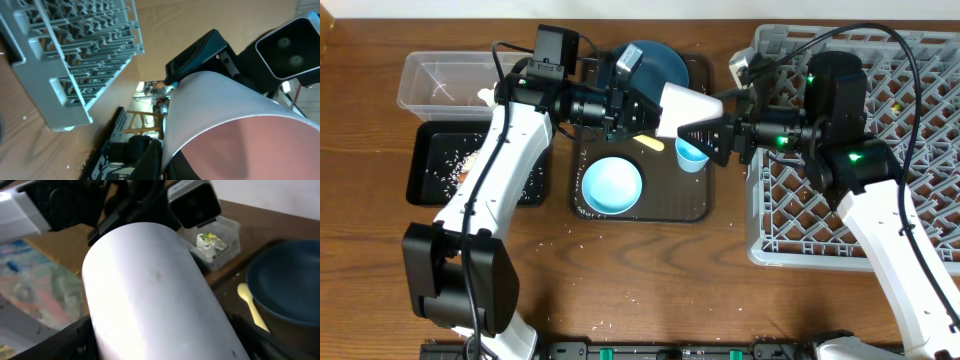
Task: Sort waste into correct bins and load items into the dishwasher rack
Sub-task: 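Hand the pink cup from the left gripper to the right gripper, then place the pink cup upside down in the dish rack with right gripper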
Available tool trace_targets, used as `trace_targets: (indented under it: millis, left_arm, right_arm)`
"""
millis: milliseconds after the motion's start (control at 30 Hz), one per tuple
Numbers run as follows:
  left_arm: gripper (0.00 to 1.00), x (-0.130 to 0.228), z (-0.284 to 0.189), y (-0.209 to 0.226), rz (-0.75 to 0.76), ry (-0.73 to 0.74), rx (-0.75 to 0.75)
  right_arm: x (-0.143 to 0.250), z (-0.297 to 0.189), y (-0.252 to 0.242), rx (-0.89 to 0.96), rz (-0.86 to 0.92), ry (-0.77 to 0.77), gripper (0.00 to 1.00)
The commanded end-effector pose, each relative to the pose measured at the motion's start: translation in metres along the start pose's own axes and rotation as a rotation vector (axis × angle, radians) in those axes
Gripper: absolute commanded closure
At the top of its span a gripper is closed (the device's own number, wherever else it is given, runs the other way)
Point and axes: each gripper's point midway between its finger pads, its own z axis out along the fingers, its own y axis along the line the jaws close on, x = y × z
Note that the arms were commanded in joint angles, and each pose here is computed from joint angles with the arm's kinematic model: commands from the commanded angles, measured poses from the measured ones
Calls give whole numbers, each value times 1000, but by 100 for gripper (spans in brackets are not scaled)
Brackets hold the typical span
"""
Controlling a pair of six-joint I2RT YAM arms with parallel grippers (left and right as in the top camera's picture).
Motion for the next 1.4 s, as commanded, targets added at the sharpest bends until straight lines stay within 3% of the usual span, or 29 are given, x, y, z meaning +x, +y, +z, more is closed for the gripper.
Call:
trace_targets:
  millis: [0, 233, 333, 767, 933, 1100, 1367]
  left_arm:
    - [93, 4, -2, -18, 29, 26, 70]
    - [83, 4, -2, -18, 29, 25, 67]
    - [75, 3, -2, -17, 30, 23, 62]
    - [66, -2, -1, -5, 29, -10, -11]
    - [65, -5, -2, 2, 29, -26, -48]
    - [65, -14, -4, 22, 27, -79, -166]
    - [61, -29, -31, 86, -42, -216, -554]
  right_arm:
    - [-5, 4, 6, -32, -30, -5, 22]
    - [-9, 3, 7, -32, -49, -18, 36]
    - [-11, 2, 5, -27, -52, -24, 38]
    - [-35, -62, -29, 130, -14, -139, 47]
    - [-31, -99, -56, 297, 91, -173, 47]
    - [-3, -138, -91, 594, 253, -147, 46]
    - [40, -212, -106, 1091, 440, 8, 46]
